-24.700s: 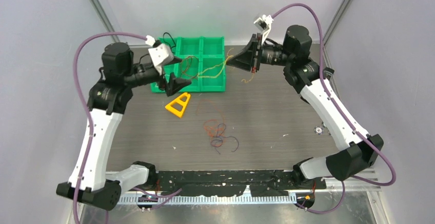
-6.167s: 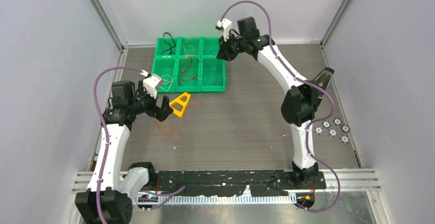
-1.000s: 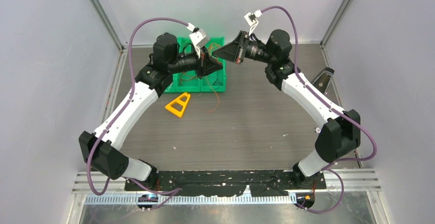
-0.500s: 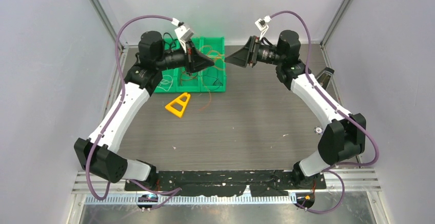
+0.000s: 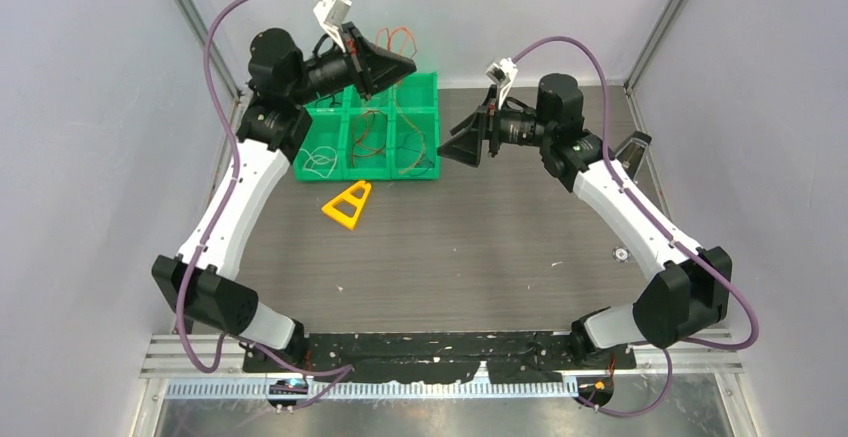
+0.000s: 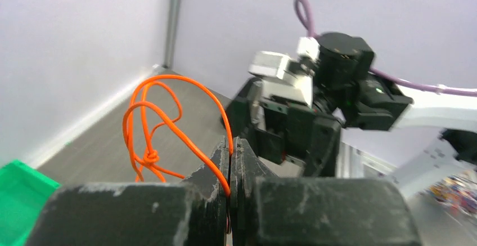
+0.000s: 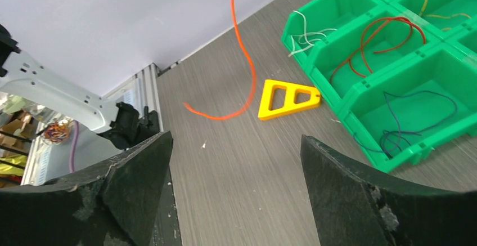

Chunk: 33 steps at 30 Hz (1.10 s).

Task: Untangle the cables

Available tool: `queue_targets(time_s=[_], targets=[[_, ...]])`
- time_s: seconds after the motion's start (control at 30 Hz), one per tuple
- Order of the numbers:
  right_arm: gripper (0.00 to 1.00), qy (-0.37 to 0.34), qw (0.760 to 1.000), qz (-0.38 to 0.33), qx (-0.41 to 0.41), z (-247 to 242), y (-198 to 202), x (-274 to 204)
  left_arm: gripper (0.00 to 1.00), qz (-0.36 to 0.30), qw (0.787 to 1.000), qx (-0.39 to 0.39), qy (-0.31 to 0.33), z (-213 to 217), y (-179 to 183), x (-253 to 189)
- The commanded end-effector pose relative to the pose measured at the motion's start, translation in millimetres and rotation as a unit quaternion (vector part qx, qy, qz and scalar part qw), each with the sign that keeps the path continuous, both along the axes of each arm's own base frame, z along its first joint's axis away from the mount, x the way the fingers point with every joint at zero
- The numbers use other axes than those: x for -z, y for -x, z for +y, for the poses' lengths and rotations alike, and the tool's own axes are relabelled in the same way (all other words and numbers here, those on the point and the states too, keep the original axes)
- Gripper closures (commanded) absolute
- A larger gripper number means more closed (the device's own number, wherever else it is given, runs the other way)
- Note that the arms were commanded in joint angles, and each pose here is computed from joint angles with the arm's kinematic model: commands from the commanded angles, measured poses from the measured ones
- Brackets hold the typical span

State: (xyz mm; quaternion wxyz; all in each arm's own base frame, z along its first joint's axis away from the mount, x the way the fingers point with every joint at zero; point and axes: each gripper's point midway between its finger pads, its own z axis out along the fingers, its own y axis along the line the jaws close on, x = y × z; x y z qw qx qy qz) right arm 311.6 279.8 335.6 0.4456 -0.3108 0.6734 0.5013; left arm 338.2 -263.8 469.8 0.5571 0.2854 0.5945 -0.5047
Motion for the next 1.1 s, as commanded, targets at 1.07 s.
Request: queue_targets(time_s=[1.07], targets=[[0.1, 0.1, 0.985, 0.038, 0.137, -106, -38, 33, 1.0, -0.182, 0.946, -0.17, -0.207, -14, -307, 200]])
